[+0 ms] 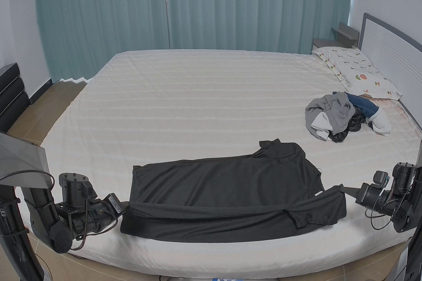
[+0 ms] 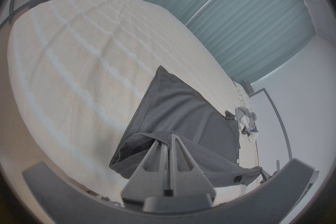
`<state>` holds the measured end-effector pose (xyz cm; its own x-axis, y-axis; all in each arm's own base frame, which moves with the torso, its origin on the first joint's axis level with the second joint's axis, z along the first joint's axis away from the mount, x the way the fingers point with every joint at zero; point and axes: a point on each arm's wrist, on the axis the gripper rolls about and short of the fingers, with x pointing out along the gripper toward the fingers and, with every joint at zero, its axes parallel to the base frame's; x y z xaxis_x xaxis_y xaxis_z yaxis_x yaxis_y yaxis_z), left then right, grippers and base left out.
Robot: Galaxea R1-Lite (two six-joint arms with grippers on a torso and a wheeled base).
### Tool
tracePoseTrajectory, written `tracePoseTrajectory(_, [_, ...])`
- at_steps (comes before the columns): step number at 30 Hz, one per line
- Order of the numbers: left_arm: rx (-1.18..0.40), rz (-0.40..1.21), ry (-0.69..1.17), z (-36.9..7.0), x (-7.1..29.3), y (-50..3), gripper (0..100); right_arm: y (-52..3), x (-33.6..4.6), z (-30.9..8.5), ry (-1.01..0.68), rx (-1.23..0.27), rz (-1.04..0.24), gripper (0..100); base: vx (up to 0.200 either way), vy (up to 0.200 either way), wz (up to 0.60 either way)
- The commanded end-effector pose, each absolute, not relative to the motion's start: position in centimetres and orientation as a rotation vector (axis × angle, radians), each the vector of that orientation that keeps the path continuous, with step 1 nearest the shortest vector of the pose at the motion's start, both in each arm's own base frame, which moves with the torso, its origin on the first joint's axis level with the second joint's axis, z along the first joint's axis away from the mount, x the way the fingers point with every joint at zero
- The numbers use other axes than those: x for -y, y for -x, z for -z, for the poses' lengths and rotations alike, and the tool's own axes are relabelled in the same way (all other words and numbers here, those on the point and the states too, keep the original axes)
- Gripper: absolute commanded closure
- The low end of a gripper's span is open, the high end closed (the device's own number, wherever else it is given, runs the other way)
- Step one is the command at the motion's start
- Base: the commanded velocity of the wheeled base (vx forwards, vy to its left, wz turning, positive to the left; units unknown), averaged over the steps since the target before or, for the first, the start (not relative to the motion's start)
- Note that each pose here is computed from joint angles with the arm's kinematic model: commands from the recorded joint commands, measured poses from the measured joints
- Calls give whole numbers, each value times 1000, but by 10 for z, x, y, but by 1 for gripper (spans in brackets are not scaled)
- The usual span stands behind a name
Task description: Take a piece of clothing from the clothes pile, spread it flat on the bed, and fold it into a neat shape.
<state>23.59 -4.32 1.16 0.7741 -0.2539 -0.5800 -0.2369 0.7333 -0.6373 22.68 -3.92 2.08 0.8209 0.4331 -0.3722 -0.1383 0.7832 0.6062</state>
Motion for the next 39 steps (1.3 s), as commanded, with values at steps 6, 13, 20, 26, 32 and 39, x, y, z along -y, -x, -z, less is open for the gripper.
tracePoseTrajectory(6, [-749,-48,796,21,44,-263,100,-261,29,15,-563,-574,-257,100,0,0,0])
tracePoseTrajectory(13, [-740,-76,785,31,46,-272,100,-274,14,30,-538,-603,-274,100,0,0,0])
tracePoseTrajectory(20, [-743,-79,778,32,48,-272,100,-282,14,37,-523,-592,-226,100,0,0,0])
tracePoseTrajectory(26, [-740,-80,779,32,48,-273,100,-284,17,29,-518,-558,-221,100,0,0,0])
tracePoseTrajectory(32, [-735,-92,769,33,49,-273,100,-285,24,29,-525,-547,-197,100,0,0,0])
tracePoseTrajectory(39, [-731,-97,761,35,52,-275,100,-282,28,35,-536,-569,-178,100,0,0,0])
